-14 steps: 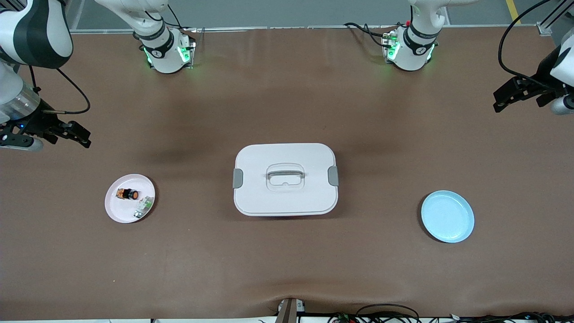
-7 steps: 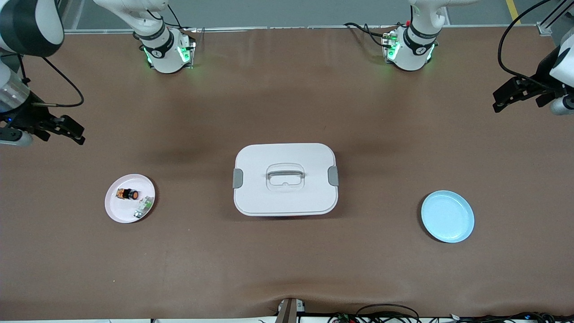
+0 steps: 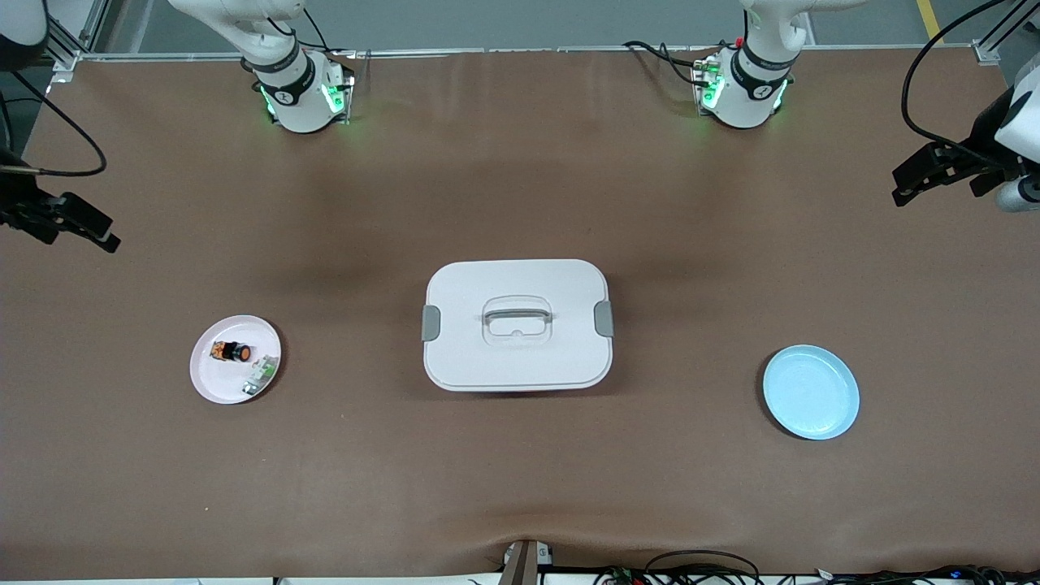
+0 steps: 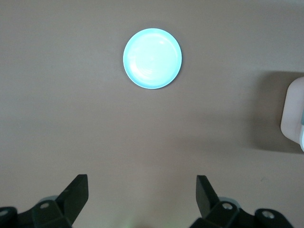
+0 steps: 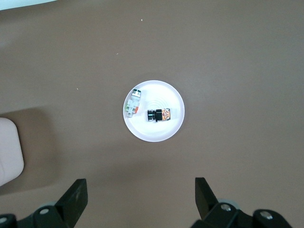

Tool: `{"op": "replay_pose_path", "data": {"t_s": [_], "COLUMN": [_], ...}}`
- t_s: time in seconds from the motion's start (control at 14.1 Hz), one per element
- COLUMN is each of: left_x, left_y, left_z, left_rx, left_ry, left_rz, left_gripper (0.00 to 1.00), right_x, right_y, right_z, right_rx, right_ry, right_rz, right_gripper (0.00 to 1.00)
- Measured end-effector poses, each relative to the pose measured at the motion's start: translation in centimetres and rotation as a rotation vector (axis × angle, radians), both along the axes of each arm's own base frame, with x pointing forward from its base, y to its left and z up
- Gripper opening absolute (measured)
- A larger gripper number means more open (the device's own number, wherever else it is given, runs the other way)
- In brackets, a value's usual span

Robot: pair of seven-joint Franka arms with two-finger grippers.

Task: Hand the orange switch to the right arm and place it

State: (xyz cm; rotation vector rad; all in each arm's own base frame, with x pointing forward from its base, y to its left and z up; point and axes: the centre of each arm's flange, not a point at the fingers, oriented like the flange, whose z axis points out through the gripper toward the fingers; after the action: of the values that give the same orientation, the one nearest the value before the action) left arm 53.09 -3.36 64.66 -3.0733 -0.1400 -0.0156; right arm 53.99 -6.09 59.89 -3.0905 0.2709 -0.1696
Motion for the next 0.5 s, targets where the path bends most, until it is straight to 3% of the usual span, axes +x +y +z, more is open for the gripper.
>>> {"op": "replay_pose_path", "data": {"t_s": [0.21, 0.5], "left_x": [0.0, 0.0], "left_y": [0.0, -0.2], "left_z": [0.1, 0.7], "left_rx": [-0.002, -0.014], "left_ry": [-0.003, -0.016], "left_rz": [0.0, -0.001], "left_gripper": [1.0, 1.0], "right_x": [0.8, 1.3], "right_y": [0.0, -0.1], "right_z": [1.8, 3.6], "right_rx": [0.0, -0.016], "right_ry": [0.008, -0.026], "right_rz": [0.007, 0.088], "right_gripper": [1.0, 1.0]}}
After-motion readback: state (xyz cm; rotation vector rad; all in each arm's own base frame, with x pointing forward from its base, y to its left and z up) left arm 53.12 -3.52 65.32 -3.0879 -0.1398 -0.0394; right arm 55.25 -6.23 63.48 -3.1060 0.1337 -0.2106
